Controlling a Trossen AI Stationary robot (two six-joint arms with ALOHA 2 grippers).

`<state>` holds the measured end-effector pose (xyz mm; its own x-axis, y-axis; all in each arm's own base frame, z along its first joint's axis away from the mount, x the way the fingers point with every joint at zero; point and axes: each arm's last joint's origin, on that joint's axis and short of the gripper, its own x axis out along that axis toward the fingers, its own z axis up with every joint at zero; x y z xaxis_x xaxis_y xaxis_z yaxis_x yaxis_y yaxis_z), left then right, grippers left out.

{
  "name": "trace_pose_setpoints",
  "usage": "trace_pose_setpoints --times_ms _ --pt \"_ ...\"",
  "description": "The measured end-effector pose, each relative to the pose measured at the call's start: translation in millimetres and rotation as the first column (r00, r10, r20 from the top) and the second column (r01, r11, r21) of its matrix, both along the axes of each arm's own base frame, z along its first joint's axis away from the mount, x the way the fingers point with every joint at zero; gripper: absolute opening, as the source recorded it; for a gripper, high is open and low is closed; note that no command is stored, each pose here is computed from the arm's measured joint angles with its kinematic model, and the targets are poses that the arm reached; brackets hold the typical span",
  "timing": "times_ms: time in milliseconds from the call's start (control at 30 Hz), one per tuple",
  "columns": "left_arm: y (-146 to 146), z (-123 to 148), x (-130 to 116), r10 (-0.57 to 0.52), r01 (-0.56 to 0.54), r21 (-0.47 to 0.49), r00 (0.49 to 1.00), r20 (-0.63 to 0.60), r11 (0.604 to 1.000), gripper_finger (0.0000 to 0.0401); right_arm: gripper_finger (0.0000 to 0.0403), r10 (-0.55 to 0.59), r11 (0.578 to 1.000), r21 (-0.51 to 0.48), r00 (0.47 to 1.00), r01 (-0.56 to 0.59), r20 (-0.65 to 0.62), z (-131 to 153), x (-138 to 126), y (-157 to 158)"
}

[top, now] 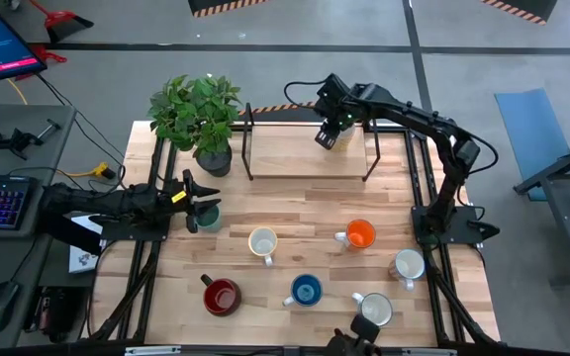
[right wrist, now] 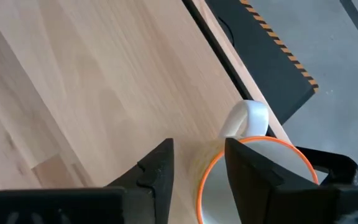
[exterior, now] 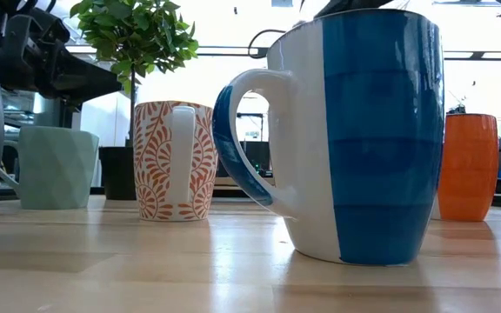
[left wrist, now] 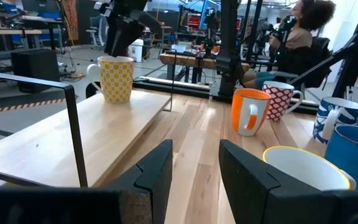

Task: Place coffee mugs
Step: Put the patterned yellow mug on the shelf

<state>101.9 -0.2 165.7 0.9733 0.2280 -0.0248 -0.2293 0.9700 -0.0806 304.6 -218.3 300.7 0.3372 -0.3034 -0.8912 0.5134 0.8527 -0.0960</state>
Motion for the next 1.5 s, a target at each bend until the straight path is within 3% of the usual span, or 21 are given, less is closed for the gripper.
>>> trace_pose_setpoints --times_ms 367,667,1500 --pt "0.0 0.0 0.0 0.000 0.000 -0.005 1.000 0.001 1.000 0.0120 0.0068 0.014 0.999 0.048 0.999 -0.015 0.032 -2.4 4.7 3.5" --pt "0.0 0.1 0.0 0.000 0.000 -0.005 1.000 0.002 1.000 0.0120 0.0066 0.024 1.000 0.004 1.000 -0.024 0.000 -25.9 25.5 0.0" --pt "0.0 0.1 0.0 0.000 0.000 -0.015 1.000 0.005 1.000 0.0120 0.0066 -0.062 0.997 -0.061 0.988 0.054 -0.145 -33.5 15.4 -7.3"
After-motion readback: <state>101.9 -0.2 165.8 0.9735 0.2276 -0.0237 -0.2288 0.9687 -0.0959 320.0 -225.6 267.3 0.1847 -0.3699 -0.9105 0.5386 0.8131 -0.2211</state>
